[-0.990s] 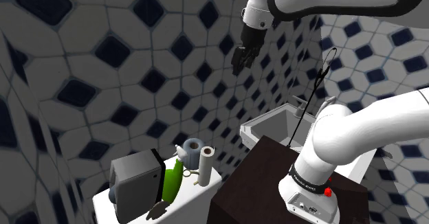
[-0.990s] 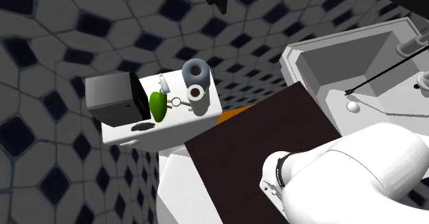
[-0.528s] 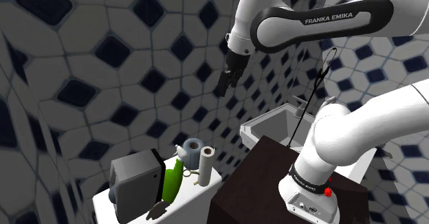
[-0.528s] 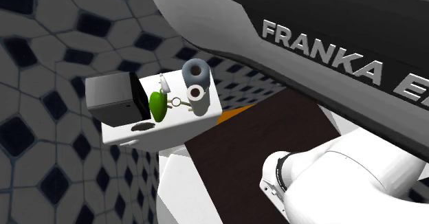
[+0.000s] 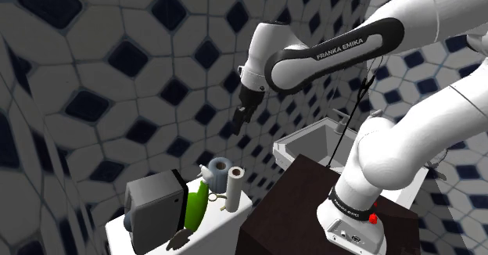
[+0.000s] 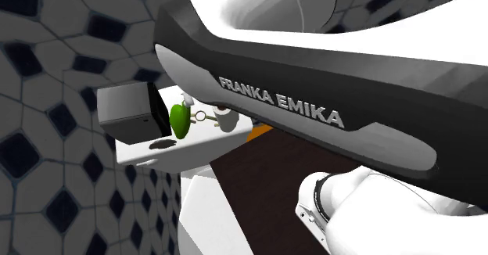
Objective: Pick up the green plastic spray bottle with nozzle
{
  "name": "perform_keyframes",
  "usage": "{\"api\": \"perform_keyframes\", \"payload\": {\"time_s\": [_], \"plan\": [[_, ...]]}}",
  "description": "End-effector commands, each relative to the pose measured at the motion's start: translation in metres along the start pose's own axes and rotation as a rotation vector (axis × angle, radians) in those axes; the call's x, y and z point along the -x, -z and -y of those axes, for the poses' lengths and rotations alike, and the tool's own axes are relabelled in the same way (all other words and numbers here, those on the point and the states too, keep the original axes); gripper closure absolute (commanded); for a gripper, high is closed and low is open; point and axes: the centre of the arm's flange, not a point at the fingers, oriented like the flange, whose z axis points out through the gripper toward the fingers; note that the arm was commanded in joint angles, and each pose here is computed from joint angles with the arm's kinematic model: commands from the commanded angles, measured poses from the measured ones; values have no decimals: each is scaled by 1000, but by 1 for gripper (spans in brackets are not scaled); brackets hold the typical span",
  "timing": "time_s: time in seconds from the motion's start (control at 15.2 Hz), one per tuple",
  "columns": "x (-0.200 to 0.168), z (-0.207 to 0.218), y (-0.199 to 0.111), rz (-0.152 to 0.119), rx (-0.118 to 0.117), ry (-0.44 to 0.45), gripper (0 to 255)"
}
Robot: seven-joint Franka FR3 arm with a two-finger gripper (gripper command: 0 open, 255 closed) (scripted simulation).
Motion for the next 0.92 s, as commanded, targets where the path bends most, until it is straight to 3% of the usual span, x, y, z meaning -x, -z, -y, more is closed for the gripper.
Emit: {"api": "perform_keyframes", "payload": {"time_s": [0.0,0.73,0.86], "plan": [[-3,10,-24,-4,-18,27,0],[-18,78,-144,-14,-115,179,0],[-18,80,-152,-14,-117,183,0]]}}
